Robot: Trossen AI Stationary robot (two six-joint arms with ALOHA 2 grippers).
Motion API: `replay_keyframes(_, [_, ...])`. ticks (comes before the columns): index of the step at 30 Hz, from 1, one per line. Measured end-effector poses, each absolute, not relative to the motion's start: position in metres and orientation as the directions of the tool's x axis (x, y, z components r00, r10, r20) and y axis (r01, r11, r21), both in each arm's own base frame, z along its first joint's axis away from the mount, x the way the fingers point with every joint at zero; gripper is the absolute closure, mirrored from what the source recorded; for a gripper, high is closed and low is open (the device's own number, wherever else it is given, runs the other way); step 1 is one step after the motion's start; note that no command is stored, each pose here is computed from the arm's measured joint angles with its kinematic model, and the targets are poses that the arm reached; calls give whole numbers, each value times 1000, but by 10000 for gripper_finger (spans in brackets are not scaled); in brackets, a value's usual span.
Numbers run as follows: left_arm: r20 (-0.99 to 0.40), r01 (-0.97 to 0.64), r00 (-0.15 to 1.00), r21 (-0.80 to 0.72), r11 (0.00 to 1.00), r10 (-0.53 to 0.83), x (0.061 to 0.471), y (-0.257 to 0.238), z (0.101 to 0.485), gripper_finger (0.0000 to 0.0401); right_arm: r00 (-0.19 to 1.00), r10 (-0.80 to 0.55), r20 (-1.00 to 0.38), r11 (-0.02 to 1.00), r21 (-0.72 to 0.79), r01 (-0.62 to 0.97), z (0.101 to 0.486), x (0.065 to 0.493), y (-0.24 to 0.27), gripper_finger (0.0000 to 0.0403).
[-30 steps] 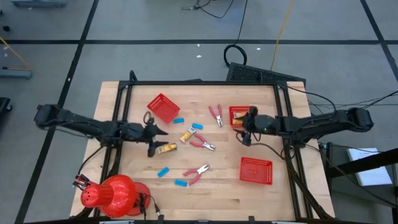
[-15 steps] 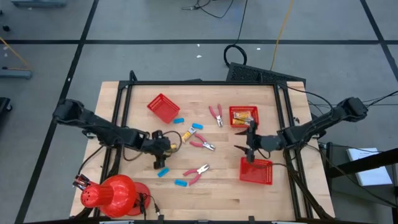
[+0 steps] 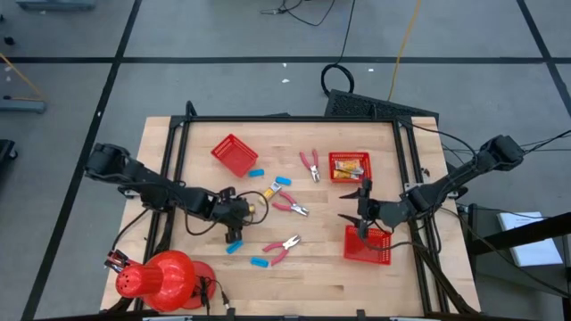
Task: Pick & Place School Supplies
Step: Put the yellow crayon box into the top right red bin
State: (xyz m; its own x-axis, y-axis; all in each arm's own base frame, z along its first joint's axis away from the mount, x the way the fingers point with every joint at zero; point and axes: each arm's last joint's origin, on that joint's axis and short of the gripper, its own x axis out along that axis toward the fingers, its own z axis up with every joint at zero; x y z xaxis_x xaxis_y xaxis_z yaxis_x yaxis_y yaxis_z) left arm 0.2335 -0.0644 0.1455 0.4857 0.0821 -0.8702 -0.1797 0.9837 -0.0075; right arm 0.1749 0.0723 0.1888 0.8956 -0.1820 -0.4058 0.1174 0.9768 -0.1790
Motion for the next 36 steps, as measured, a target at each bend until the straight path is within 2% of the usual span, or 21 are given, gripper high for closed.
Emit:
replay_keyframes(9, [-886, -184, 444, 60, 981, 138, 236, -67, 164, 182, 887, -201, -415, 972, -197, 128, 187, 174, 71, 154])
replay_keyframes(20, [-934, -209, 289, 151, 966, 208, 240, -60, 133, 170, 883, -207, -422, 970, -205, 129, 187, 174, 71, 154])
replay_keyframes(25, [-941, -210, 257, 167, 963, 219, 243, -60, 124, 173, 883, -207, -422, 970, -205, 129, 186, 174, 71, 154])
replay_keyframes(29, [-939, -226, 262, 166, 960, 224, 243, -61, 124, 211, 883, -207, -421, 970, -203, 131, 187, 174, 71, 154])
replay_keyframes(35, [-928, -210, 279, 192, 959, 247, 240, -65, 127, 336, 879, -209, -428, 972, -188, 139, 186, 173, 71, 164])
replay_keyframes(36, [-924, -211, 281, 203, 956, 259, 239, -65, 127, 338, 879, -209, -428, 972, -188, 140, 186, 173, 71, 168])
